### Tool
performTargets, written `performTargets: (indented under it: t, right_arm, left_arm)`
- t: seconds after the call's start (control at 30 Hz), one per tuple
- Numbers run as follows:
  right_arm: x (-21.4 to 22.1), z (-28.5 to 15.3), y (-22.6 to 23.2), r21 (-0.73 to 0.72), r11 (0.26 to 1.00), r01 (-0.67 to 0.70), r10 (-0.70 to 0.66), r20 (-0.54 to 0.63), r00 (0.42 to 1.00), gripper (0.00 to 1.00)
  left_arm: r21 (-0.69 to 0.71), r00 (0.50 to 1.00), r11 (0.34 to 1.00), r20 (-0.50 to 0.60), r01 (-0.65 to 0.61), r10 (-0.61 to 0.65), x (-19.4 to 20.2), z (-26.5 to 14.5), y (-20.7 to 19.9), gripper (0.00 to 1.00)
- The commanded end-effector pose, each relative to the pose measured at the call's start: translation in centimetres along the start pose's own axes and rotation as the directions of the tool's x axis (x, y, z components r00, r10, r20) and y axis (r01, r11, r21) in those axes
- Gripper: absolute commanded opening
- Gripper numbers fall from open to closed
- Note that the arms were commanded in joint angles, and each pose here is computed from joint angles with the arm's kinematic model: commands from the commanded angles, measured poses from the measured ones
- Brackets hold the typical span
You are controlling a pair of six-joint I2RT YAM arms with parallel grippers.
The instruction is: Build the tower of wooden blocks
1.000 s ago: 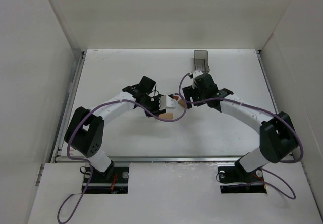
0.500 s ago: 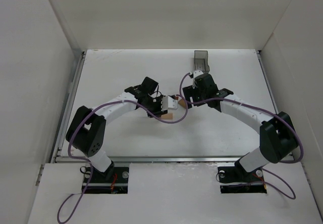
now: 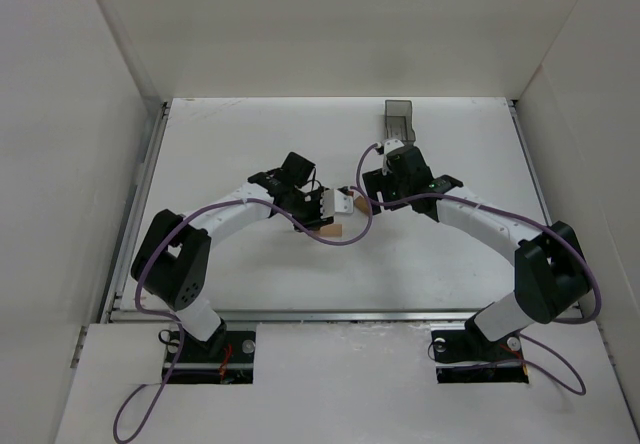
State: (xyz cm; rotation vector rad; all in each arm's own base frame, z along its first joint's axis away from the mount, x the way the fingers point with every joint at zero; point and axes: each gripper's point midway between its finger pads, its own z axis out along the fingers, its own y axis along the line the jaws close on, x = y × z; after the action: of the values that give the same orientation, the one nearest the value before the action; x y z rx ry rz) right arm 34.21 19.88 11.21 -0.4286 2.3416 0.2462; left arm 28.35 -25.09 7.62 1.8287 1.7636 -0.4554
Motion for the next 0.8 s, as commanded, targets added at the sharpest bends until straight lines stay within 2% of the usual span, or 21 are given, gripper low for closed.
performTargets:
  t: [0.0, 0.77]
  right_arm:
    - [-2.0, -0.2, 0.7, -0.026, 1.0, -0.008, 0.01, 0.071, 0.997, 0.83]
    - [-1.6, -0.1, 0.4, -0.016, 1.0, -0.008, 0.009, 0.064, 0.998, 0.83]
  left_arm:
    - [-0.009, 1.0, 1.0, 0.011, -0.011, 0.011, -0.9, 0.0, 0.2, 0.11]
    - [0.016, 1.0, 1.0, 0.002, 0.01, -0.01, 0.0, 0.3, -0.9, 0.15]
